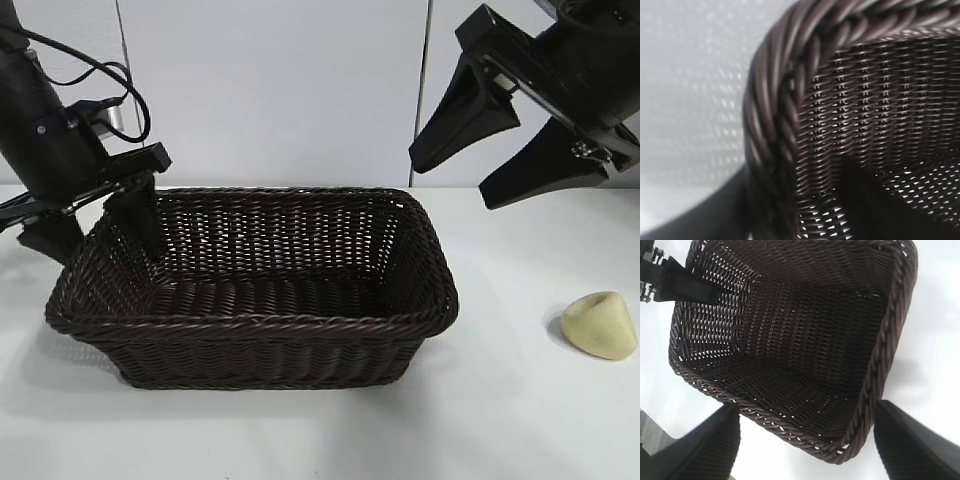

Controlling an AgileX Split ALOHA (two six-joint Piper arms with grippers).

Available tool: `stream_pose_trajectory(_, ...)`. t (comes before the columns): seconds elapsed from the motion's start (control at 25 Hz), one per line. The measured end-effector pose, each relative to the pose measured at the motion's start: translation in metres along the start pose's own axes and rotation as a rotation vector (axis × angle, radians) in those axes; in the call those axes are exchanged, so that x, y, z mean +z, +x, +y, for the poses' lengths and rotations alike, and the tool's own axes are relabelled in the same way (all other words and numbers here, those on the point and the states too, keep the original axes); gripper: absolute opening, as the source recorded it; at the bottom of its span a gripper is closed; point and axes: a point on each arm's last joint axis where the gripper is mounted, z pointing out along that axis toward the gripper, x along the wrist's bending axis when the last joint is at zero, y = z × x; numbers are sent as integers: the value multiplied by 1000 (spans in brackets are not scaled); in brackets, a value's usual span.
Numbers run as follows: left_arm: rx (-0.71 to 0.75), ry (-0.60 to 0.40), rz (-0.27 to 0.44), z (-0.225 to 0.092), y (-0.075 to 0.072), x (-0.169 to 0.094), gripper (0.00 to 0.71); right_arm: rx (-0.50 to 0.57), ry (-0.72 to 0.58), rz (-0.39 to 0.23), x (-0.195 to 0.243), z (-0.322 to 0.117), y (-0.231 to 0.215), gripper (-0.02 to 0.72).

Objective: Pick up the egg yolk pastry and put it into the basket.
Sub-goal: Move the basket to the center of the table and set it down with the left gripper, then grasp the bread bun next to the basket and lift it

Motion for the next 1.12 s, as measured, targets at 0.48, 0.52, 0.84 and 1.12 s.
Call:
stream_pose_trajectory(0.48,72,-63,101,-3,-18,-65,606,0,0,0,0,0,0,537)
stream_pose_trajectory(0.52,75,-75,118,-4,-19,-72,606,0,1,0,0,0,0,537)
stream_pose_trajectory(0.84,72,-94,268,-2,-9,-95,607,1,1,1,0,0,0,537)
stream_pose_trajectory(1.12,-21,-114,359,-2,39,-115,607,1,1,1,0,0,0,537)
